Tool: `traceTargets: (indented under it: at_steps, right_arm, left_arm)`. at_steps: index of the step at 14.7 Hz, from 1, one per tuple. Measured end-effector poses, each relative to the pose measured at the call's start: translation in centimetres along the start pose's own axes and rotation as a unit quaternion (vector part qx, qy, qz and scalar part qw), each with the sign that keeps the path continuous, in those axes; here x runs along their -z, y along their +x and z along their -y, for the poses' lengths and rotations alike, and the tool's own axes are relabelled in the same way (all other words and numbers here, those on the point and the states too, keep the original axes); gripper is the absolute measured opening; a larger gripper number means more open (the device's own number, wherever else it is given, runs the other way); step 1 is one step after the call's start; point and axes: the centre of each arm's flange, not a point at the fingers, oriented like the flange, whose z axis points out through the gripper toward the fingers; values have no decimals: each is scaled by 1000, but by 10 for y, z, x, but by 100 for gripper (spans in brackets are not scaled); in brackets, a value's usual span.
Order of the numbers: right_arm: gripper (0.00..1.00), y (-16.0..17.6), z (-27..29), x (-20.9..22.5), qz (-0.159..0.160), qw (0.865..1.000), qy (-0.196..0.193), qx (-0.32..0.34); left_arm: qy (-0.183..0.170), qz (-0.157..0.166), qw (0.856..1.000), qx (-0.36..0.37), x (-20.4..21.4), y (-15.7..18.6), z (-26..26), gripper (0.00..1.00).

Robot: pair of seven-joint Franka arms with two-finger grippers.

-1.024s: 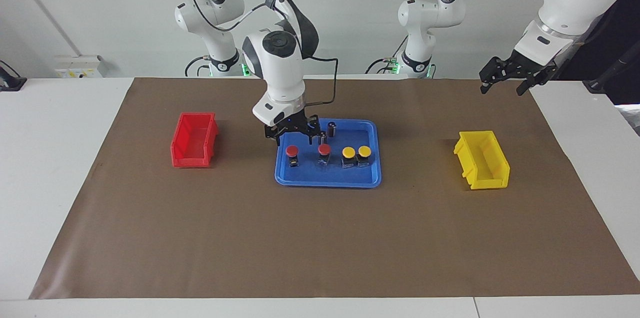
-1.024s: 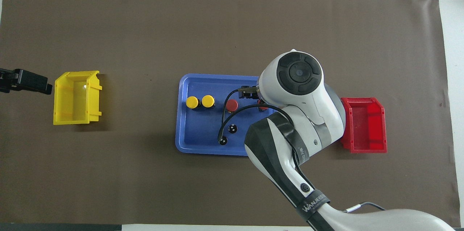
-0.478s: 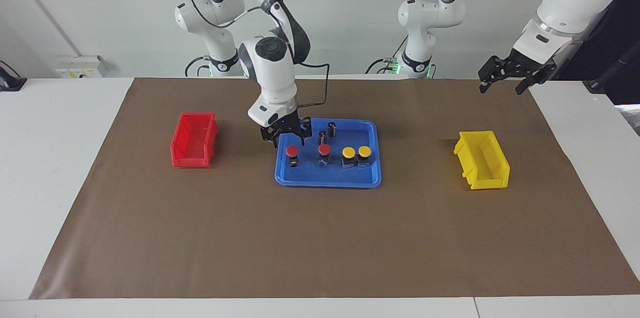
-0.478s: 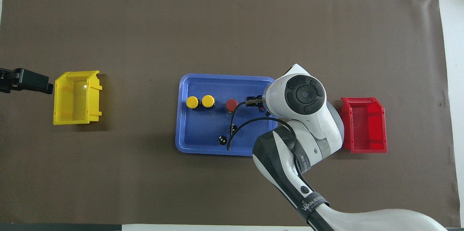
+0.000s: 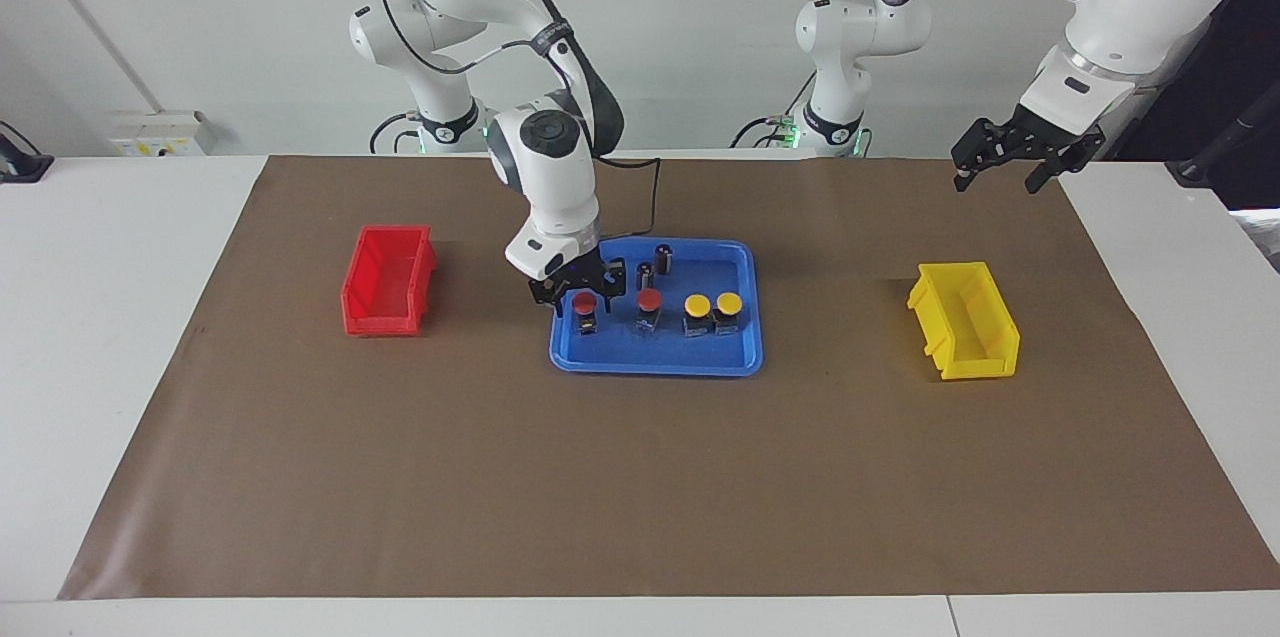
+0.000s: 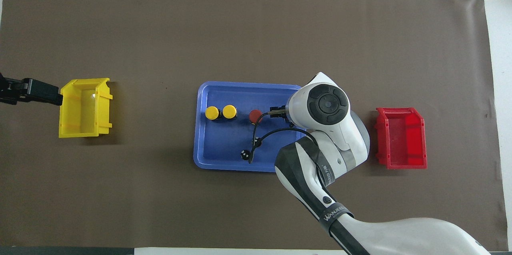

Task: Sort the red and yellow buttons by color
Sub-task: 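Reach the right gripper to the tray and grasp a red button, then drop the red button in the red bin while the left gripper reaches the tray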

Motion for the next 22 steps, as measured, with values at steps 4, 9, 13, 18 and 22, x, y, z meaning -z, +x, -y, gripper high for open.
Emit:
traceTargets:
  at_steps: [4, 9, 13, 18, 22]
  right_arm:
    - [63, 0, 1, 0, 0, 1000, 0, 1]
    - [43, -1, 3, 0, 1, 1000, 1, 3]
    - [42, 14, -2, 29, 16, 1000, -7, 11]
    - [42, 27, -117, 142, 29, 999, -12, 32]
    - [42, -27, -221, 156, 47, 998, 6, 44]
  left_arm:
    - [0, 0, 1000, 0, -5, -1, -1, 100]
    - [1, -18, 1000, 18, -18, 6, -4, 100]
    - [-2, -36, 999, 41, -43, 14, -60, 100]
    - [-9, -43, 996, 77, -115, 12, -171, 100]
    - [-14, -38, 993, 106, -191, 10, -255, 96]
